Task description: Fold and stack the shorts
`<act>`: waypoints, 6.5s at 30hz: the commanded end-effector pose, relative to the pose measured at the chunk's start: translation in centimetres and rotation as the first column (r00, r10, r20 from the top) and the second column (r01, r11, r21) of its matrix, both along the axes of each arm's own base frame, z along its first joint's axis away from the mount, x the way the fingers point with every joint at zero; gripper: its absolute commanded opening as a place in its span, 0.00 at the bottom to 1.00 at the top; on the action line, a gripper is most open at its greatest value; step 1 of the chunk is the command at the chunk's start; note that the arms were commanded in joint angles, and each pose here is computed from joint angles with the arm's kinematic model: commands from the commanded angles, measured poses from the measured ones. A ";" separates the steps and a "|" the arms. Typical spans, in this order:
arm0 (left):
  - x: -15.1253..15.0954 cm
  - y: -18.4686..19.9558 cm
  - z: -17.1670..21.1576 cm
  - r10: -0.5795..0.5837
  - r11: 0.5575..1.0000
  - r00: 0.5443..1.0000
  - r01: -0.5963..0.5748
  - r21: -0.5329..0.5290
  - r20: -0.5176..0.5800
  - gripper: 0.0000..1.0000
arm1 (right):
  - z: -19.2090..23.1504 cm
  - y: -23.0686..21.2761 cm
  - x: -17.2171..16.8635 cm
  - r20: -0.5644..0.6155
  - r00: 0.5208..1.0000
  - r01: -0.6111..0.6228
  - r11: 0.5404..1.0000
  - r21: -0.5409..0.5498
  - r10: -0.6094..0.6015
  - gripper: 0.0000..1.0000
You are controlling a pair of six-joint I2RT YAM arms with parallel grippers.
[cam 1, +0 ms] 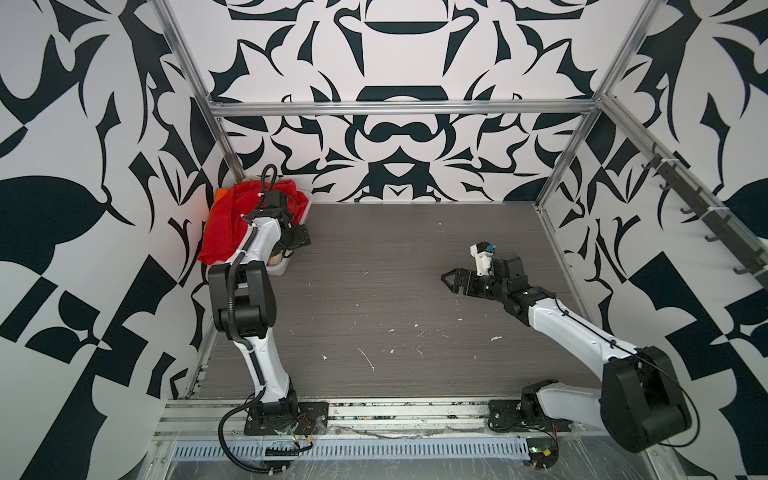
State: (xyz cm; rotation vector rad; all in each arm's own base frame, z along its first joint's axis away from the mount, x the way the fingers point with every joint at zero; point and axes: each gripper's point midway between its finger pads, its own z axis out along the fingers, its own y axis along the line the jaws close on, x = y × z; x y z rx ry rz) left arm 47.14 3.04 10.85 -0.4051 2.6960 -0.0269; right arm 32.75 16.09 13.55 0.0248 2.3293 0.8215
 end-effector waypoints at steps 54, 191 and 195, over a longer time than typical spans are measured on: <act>3.5 7.0 16.4 0.008 0.979 0.970 -0.057 0.196 0.242 0.05 | 3.5 3.6 2.7 0.075 0.992 -0.102 0.995 0.006 0.101 1.00; 5.0 -21.6 15.3 -0.605 0.790 0.772 0.550 0.272 0.196 0.64 | 10.3 -1.5 10.9 -0.086 0.994 -0.077 0.986 -0.145 0.065 0.77; 3.5 -20.8 16.9 -0.548 0.834 0.803 0.501 0.233 0.235 0.73 | 11.2 -3.6 9.6 -0.062 0.998 -0.042 0.954 -0.296 0.025 0.81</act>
